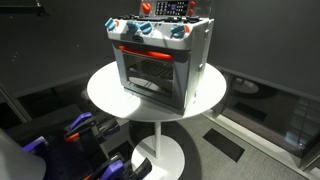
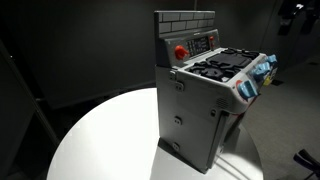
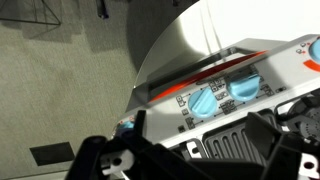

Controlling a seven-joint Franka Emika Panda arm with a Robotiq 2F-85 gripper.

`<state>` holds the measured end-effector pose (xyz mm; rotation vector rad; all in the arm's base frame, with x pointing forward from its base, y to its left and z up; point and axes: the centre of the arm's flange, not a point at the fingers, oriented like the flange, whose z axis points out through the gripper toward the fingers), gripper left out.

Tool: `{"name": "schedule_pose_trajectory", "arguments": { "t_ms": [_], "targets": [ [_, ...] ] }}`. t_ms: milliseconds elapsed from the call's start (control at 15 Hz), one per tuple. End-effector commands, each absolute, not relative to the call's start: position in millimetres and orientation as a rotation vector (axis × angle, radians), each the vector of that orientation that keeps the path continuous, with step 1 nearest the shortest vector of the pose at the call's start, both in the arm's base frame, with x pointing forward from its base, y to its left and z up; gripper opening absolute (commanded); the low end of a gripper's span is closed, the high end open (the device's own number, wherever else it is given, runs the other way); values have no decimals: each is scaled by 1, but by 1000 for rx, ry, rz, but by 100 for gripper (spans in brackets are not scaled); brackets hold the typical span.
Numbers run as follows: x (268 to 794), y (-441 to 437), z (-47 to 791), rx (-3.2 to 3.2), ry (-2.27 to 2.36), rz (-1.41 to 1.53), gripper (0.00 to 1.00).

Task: Press the top button on the right side of the stove

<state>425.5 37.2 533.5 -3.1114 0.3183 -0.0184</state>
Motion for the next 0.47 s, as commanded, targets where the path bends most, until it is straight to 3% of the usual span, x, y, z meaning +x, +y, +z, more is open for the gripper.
{"name": "schedule_pose_trajectory", "arguments": {
  "t_ms": [0, 400],
  "targets": [
    [400, 29, 534, -3085, 262, -29, 100],
    [408, 35, 532, -3109, 281, -25, 100]
  ]
}}
